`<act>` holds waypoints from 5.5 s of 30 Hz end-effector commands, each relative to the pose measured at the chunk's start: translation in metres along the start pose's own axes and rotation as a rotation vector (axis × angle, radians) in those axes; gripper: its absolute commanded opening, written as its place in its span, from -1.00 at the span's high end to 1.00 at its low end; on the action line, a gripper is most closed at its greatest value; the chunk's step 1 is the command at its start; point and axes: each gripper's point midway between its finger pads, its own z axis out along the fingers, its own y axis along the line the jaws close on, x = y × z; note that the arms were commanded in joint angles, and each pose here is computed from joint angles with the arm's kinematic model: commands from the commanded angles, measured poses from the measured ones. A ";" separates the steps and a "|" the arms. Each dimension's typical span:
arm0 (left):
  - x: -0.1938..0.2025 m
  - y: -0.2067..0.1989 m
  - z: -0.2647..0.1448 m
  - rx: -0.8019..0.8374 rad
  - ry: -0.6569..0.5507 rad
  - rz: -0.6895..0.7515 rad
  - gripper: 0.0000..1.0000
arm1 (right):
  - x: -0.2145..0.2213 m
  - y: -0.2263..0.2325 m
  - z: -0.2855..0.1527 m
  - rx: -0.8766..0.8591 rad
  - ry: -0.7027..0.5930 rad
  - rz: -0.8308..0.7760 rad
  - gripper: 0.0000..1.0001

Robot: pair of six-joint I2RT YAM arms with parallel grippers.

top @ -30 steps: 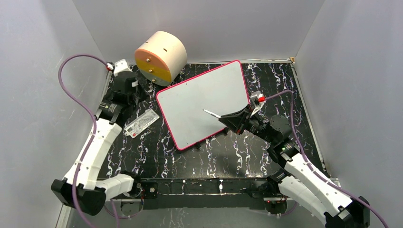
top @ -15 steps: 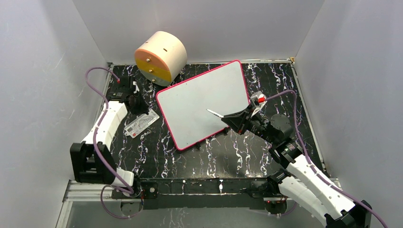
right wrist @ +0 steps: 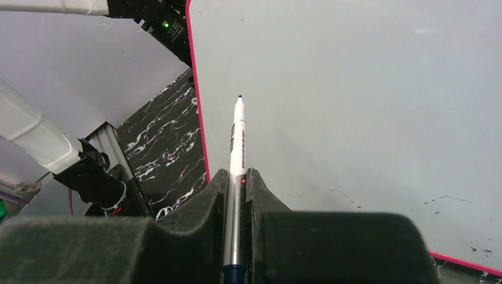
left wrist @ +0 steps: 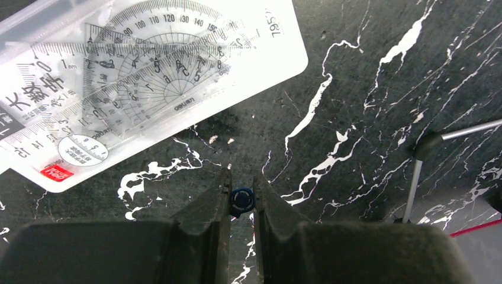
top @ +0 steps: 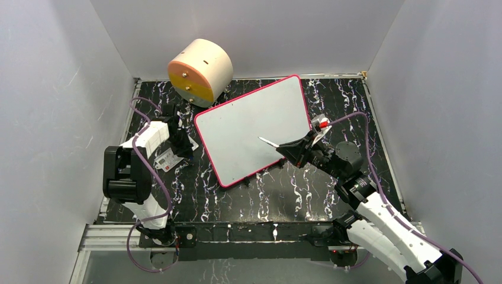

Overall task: Write a sentence on the whiteboard
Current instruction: Place the pen cap at the center of the board, then move the whiteboard stand to the center of the board, then write a sentence on the whiteboard.

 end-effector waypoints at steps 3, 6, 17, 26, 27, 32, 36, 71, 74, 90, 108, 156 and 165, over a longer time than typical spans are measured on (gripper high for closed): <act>0.012 0.003 0.007 0.009 0.036 0.010 0.72 | -0.033 0.009 0.003 -0.013 -0.075 -0.034 1.00; 0.013 0.003 0.011 0.008 0.043 0.014 0.58 | -0.034 0.007 0.005 -0.008 -0.068 -0.040 1.00; 0.007 0.006 0.006 -0.007 0.003 0.026 0.28 | -0.036 0.006 0.005 0.007 -0.060 -0.047 1.00; -0.023 -0.004 -0.036 0.040 -0.194 0.051 -0.51 | -0.040 0.004 0.003 0.033 -0.038 -0.068 1.00; -0.026 -0.003 -0.041 0.035 -0.221 0.052 -0.51 | -0.040 0.004 0.003 0.035 -0.034 -0.072 1.00; -0.054 0.004 -0.077 0.029 -0.419 0.006 -0.55 | -0.043 0.005 0.002 0.036 -0.022 -0.093 1.00; -0.077 -0.004 -0.122 0.146 -0.615 -0.036 -0.58 | -0.047 0.006 0.002 0.038 -0.011 -0.115 1.00; -0.048 -0.136 -0.218 1.101 -0.620 0.581 -0.33 | -0.063 0.009 0.001 0.049 0.037 -0.220 1.00; -0.044 -0.139 -0.215 1.144 -0.586 0.590 -0.14 | -0.063 0.011 0.005 0.044 0.041 -0.220 1.00; -0.018 -0.142 -0.191 1.228 -0.548 0.657 1.00 | -0.063 0.019 0.026 0.061 0.031 -0.247 1.00; 0.003 -0.151 -0.178 1.221 -0.553 0.734 1.00 | -0.050 0.056 0.058 0.210 0.101 -0.418 1.00; 0.005 -0.149 -0.174 1.157 -0.602 0.822 1.00 | -0.027 0.095 0.116 0.342 0.259 -0.643 1.00; 0.007 -0.149 -0.175 1.157 -0.603 0.827 1.00 | -0.020 0.095 0.139 0.375 0.269 -0.656 1.00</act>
